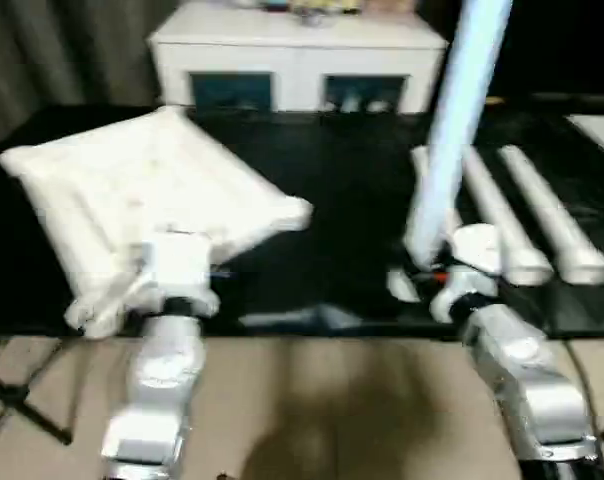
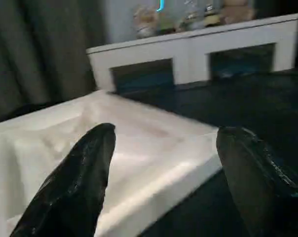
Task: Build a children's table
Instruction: Pick table leg
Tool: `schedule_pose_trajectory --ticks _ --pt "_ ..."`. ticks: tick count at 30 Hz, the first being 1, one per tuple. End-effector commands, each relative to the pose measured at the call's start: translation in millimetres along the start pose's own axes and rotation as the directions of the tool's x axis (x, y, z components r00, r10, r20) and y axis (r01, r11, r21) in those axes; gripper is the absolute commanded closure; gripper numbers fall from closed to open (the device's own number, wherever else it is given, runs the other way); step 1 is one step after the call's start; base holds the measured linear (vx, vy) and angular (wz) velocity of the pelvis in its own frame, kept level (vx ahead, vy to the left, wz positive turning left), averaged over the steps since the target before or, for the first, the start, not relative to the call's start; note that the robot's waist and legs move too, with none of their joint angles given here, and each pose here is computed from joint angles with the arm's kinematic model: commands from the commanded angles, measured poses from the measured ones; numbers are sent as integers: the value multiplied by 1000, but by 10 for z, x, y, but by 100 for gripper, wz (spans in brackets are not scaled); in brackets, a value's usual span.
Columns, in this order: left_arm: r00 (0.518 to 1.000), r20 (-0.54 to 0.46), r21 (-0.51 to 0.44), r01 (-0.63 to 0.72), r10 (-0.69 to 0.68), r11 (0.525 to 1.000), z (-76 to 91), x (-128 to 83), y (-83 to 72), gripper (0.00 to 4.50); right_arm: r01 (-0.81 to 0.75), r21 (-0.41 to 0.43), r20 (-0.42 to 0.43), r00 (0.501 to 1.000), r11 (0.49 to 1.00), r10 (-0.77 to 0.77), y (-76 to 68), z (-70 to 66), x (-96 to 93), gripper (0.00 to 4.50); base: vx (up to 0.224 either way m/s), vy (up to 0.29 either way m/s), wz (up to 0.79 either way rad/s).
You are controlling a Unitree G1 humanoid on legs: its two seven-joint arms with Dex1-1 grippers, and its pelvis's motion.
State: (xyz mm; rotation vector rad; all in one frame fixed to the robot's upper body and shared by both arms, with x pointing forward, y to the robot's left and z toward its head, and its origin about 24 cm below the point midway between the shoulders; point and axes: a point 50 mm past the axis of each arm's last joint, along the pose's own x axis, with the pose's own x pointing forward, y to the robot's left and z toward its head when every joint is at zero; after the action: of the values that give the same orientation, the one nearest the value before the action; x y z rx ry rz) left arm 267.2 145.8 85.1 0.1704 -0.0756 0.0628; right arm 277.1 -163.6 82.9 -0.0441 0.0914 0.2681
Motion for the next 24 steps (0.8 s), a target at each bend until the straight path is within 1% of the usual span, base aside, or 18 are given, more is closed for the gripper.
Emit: schedule_pose_trajectory --ticks 1,4,5,7,8,10,11,14,17,21,24 --pt "1000 -10 31 -27 27 999 -41 15 72 85 -35 4 23 999 999 34 62 43 12 264 -59 -102 -8" --pt "1000 -8 67 -18 19 998 -40 8 99 85 -26 5 7 1000 1000 26 53 21 -2 264 -36 -57 -5" --pt "999 -32 67 -14 17 998 -69 5 127 85 -29 10 10 1000 1000 29 61 29 -1 264 0 0 0" --pt "999 -33 68 -4 6 998 -77 1 150 85 -35 16 14 999 999 35 73 40 1 264 -6 26 7" --pt "999 -24 27 26 -25 999 -59 -2 169 85 -48 19 19 999 999 47 97 55 14 264 -12 52 14" --pt "1000 -8 10 20 -19 1000 -31 21 201 85 -55 22 17 998 998 55 122 43 48 264 2 73 10" --pt "1000 -14 -1 9 -9 1000 -33 33 218 85 -53 10 15 999 999 52 127 43 62 264 -1 71 9" --pt "1000 -10 -21 17 -17 1000 -12 61 200 85 -70 31 41 997 997 69 135 106 80 264 -7 64 10" --pt "999 -10 5 52 -52 999 -15 47 169 85 -56 10 23 998 998 55 124 75 113 264 0 0 0" --pt "999 -20 -14 36 -36 999 -19 25 210 85 -96 7 43 994 995 96 147 139 152 264 36 31 -14" --pt "999 -24 -7 37 -38 999 -54 43 218 85 -90 -1 31 995 996 90 131 89 204 264 83 -3 -11"
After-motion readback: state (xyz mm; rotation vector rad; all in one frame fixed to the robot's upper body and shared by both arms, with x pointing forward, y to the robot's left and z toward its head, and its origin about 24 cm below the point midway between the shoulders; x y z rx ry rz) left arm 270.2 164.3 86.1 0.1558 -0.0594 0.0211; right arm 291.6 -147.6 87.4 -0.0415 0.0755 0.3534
